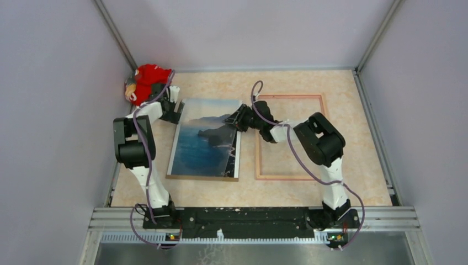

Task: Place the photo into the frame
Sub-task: Pick up the photo frame item at the center of the board, then move the photo frame to the center of the board.

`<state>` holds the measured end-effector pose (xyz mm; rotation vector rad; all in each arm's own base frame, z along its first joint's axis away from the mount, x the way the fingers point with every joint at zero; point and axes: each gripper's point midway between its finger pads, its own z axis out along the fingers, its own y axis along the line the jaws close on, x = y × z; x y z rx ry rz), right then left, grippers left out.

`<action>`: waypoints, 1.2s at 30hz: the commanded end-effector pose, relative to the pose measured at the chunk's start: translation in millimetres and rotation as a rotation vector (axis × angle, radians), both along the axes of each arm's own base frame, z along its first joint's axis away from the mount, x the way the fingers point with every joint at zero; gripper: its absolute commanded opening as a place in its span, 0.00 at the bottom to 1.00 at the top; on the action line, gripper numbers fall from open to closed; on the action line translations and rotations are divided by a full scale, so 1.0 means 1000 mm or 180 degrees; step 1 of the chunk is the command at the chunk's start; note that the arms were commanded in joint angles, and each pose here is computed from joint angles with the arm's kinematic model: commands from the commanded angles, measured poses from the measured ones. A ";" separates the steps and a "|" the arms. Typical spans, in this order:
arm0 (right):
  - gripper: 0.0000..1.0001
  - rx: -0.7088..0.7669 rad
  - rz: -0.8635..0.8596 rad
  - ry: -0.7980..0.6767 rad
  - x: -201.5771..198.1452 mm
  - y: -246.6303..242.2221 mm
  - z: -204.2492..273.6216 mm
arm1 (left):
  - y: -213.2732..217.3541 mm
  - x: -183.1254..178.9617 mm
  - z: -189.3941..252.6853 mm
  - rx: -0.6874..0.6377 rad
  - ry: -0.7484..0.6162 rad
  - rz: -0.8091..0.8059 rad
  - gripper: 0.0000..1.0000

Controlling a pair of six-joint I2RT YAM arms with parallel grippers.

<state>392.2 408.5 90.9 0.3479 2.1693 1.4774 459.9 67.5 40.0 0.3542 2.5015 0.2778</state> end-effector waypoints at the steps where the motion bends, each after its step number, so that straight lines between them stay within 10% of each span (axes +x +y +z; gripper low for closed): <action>1: 0.08 -0.0200 0.0084 -0.0241 -0.002 0.016 0.033 | -0.009 -0.029 -0.012 -0.0248 0.0379 0.0000 0.98; 8: 0.00 -0.0061 0.0244 -0.0506 0.011 -0.021 0.116 | -0.001 -0.024 0.043 -0.0273 0.0203 -0.0106 0.98; 14: 0.00 -0.0866 0.0234 -0.0760 0.006 -0.130 0.187 | -0.040 -0.016 0.102 -0.0453 -0.0040 -0.0564 0.98; 24: 0.00 -0.1410 -0.1226 -0.0842 -0.087 -0.349 0.265 | -0.238 -0.022 0.098 -0.0949 0.0083 -0.1586 0.98; 36: 0.00 -0.1727 -0.1919 -0.1009 -0.118 -0.379 0.305 | -0.414 -0.052 0.048 -0.1260 0.0465 -0.2170 0.98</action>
